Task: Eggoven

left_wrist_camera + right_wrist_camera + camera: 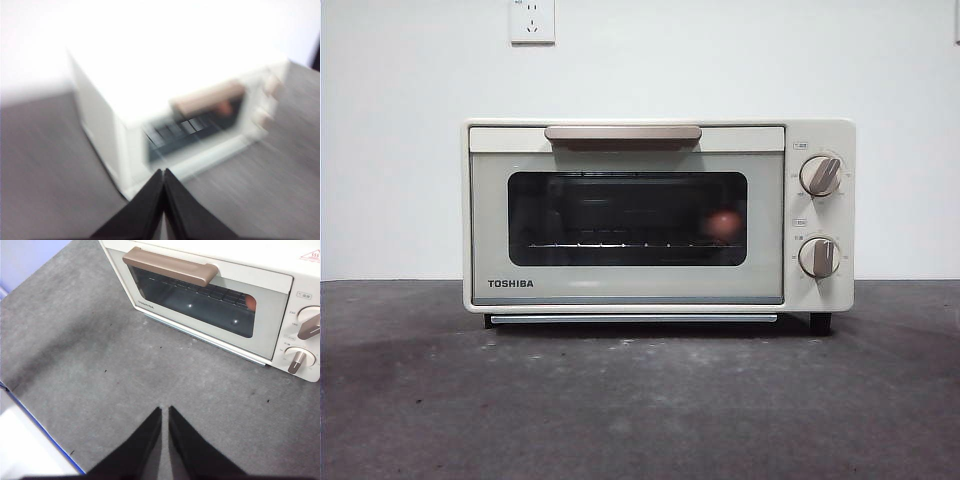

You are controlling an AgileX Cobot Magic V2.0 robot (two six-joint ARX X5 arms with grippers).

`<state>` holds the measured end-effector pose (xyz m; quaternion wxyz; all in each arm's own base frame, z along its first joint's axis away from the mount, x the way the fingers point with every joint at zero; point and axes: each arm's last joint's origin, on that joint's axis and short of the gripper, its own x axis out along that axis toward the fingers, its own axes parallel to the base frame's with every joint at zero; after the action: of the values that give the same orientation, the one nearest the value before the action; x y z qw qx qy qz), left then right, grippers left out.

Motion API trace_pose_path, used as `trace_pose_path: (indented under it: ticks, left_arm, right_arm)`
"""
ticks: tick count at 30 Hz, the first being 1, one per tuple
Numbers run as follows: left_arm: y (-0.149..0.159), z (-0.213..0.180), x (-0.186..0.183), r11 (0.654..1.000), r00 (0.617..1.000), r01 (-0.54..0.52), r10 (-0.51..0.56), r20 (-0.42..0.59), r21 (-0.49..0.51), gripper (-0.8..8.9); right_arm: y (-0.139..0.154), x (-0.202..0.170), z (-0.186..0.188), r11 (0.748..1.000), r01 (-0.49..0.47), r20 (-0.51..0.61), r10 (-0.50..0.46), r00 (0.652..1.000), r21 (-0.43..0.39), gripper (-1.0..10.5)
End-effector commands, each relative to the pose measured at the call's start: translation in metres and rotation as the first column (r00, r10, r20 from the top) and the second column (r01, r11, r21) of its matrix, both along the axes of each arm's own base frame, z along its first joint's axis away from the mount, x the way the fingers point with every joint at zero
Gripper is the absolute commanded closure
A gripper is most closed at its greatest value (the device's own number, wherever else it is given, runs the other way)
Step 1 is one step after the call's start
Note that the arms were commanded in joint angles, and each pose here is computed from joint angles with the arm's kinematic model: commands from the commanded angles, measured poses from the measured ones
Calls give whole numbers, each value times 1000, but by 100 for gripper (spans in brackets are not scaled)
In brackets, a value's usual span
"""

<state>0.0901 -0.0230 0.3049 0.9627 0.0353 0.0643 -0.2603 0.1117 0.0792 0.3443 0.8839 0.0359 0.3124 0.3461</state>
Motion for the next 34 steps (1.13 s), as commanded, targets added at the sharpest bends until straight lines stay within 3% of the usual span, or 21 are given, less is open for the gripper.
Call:
trace_pose_path:
  ticks: [1, 5, 10, 18, 26, 34]
  left_arm:
    - [6, -5, -4, 994, 986, -86, 75, 152, 68, 806]
    - [15, -28, -5, 963, 944, -264, 249, 218, 46, 806]
    - [20, -70, -3, 946, 926, -324, 320, 199, -13, 806]
    - [22, -131, 4, 934, 930, -351, 356, 95, -64, 806]
    - [22, -157, 6, 929, 930, -365, 361, -69, -65, 806]
    - [22, -155, 6, 928, 931, -364, 360, -56, -75, 806]
  right_arm:
    - [1, 1, 2, 1000, -8, 12, 8, 1000, 1, 942]
    - [1, 0, 2, 1000, -8, 12, 8, 1000, 2, 942]
    - [1, 1, 2, 1000, -8, 12, 8, 1000, 1, 942]
    - [1, 1, 2, 1000, -8, 12, 8, 1000, 1, 942]
    - [1, 1, 2, 1000, -8, 12, 8, 1000, 1, 942]
    - [1, 1, 2, 1000, -8, 12, 8, 1000, 1, 942]
